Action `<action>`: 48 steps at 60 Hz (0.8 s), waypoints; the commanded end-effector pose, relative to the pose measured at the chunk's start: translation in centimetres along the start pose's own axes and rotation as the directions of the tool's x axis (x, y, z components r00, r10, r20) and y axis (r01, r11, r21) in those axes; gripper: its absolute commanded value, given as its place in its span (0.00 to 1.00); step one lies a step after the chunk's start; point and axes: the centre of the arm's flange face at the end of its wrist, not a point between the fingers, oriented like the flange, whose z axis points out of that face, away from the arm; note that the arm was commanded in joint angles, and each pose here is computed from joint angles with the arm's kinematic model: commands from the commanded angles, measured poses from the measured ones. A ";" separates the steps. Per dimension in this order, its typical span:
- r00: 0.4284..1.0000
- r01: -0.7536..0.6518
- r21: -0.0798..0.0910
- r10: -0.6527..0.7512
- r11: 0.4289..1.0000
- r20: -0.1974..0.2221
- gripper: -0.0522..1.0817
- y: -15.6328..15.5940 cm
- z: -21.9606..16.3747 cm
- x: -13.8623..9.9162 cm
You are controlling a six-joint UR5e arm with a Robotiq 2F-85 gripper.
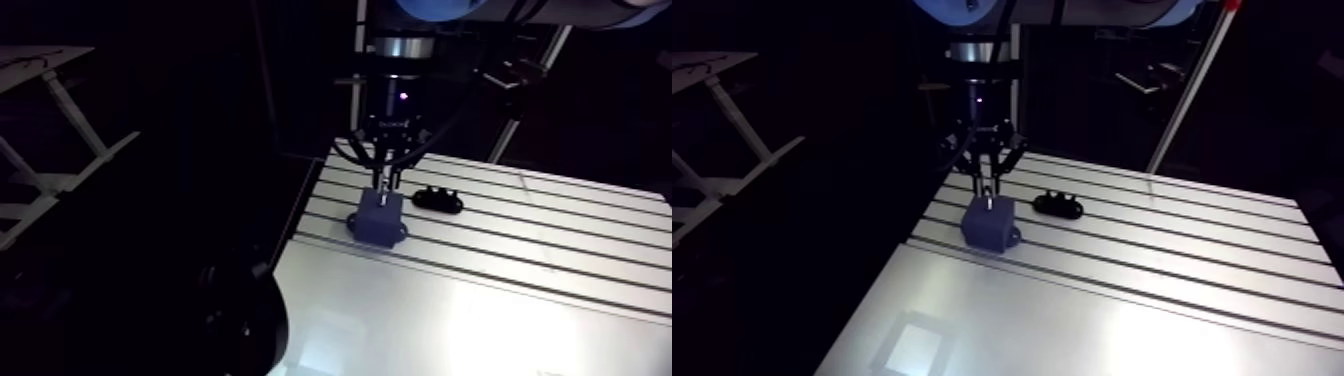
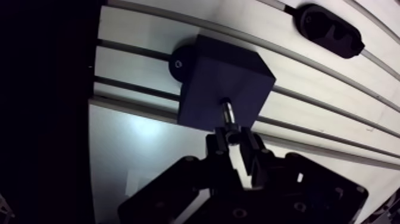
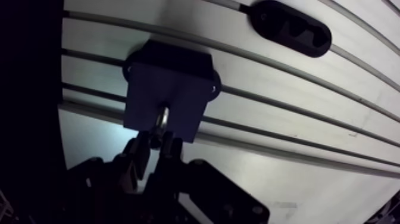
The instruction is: Pick up the M10 bolt and insert it into the hole until fully seated.
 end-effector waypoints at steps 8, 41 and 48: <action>1.000 0.000 0.001 0.000 1.000 0.010 1.00 0.0 0.6 0.3; 1.000 0.003 0.000 -0.003 1.000 -0.002 1.00 0.0 0.0 0.7; 1.000 0.005 0.000 -0.005 1.000 -0.010 1.00 0.0 -0.3 0.8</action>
